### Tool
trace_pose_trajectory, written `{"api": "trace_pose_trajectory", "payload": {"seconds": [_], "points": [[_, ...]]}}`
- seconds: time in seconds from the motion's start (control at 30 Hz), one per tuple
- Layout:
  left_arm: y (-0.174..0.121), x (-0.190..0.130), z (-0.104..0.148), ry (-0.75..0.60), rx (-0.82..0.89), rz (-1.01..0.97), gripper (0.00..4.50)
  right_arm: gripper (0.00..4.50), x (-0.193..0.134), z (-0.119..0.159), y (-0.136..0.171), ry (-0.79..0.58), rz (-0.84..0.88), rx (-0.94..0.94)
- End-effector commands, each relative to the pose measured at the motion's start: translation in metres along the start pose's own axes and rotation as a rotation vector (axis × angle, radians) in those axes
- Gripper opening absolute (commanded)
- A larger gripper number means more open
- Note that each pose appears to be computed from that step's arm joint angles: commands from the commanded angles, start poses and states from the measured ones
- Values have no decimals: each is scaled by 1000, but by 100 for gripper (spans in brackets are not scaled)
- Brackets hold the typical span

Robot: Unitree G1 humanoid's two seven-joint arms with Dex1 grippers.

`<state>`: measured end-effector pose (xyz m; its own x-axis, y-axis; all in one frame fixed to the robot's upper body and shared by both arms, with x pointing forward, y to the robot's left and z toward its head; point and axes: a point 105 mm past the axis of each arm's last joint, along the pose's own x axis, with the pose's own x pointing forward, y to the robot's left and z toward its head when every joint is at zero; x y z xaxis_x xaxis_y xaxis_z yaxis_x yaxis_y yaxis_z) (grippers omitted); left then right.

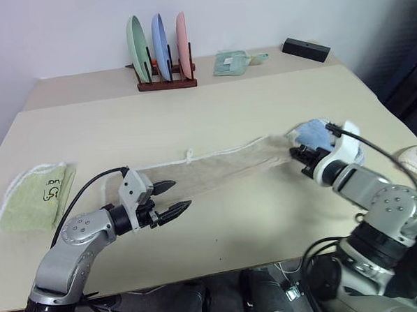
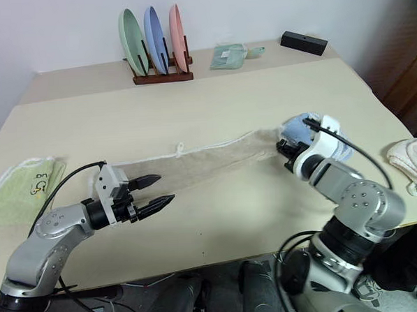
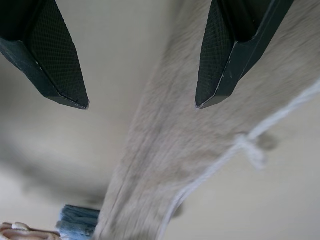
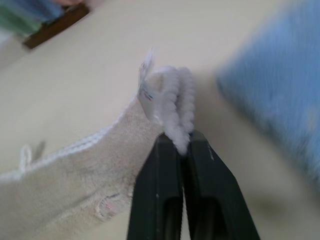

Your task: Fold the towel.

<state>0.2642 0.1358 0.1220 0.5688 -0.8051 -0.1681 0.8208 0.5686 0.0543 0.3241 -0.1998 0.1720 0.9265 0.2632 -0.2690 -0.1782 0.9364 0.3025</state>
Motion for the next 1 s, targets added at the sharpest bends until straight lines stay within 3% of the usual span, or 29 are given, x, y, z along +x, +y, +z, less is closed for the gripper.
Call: {"api": "trace_pose_trajectory", "payload": {"seconds": [0.03, 0.17, 0.5, 0.83, 0.93, 1.0], "points": [[4, 2, 9, -22, 37, -3, 349, 9, -1, 8, 46, -3, 205, -351], [8, 5, 11, -29, 43, 2, 349, 9, 0, -27, 82, 117, 433, -780], [7, 7, 14, -40, 56, 22, 349, 9, 52, -58, 137, 116, 643, -904], [3, -2, 9, -23, 44, 70, 349, 9, 55, -83, 154, 170, 747, -904], [3, -3, 8, -20, 43, 74, 349, 95, 44, -78, 158, 171, 819, -846], [4, -3, 8, -18, 41, 78, 349, 184, 38, -74, 158, 164, 841, -840]]}}
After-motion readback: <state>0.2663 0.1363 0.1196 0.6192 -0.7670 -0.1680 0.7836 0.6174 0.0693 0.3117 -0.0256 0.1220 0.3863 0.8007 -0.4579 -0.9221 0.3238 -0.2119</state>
